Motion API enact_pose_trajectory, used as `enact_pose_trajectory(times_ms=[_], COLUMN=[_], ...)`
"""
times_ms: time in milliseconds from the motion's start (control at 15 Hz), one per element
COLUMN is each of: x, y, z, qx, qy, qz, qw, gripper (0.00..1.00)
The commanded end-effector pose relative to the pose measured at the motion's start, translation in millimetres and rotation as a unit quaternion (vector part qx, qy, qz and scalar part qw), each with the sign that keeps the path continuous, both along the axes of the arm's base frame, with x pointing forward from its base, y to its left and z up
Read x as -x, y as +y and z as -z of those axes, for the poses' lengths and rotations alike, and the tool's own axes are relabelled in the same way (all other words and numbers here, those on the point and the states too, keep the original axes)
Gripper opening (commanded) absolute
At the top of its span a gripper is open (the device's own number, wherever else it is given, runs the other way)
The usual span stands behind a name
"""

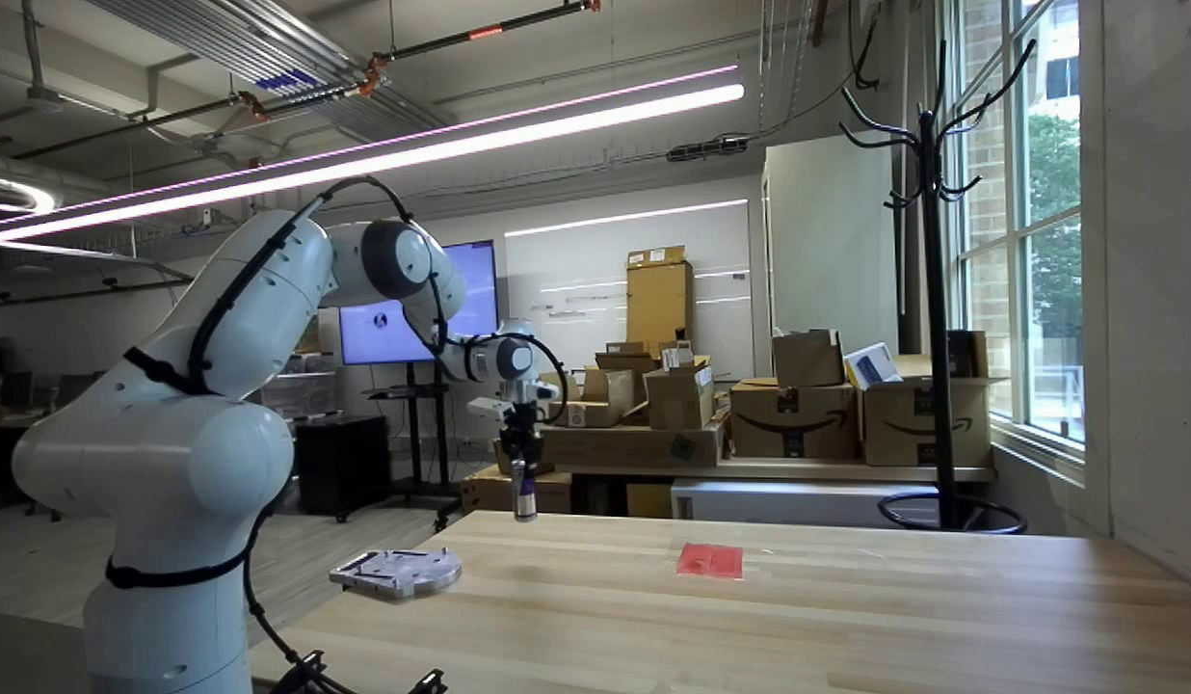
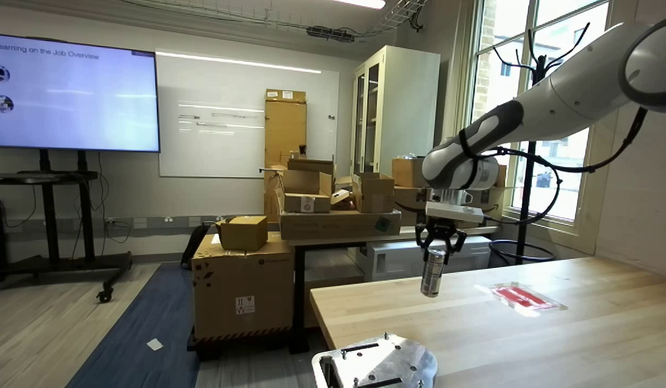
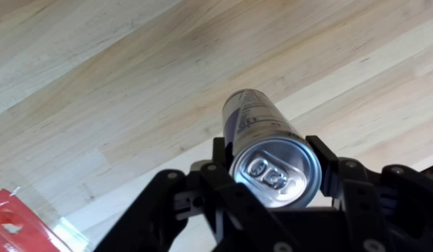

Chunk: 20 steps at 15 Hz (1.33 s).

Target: Place the red bull can on the left edge of the table

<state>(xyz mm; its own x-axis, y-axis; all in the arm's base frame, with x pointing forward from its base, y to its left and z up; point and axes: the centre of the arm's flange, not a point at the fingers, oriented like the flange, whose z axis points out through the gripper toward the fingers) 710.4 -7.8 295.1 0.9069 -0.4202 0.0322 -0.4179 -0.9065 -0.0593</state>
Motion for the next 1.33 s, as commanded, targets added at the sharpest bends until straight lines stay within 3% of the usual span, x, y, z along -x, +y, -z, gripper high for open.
enact_pose_trajectory(times_ms=[0,267,533,933,1267], x=[45.4,80.4,107.7,123.8,122.9], y=[79.2,182.3,231.6,233.4,226.3], z=[-37.3,-27.1,0.3,26.9,37.4], qx=[-0.040,-0.053,-0.038,0.015,0.018], qy=[-0.013,0.015,0.050,0.075,0.077], qz=[-0.081,-0.171,-0.217,-0.245,-0.245], qw=[0.9958,0.9837,0.9742,0.9664,0.9663], gripper=[0.33,0.33,0.33,0.33,0.33])
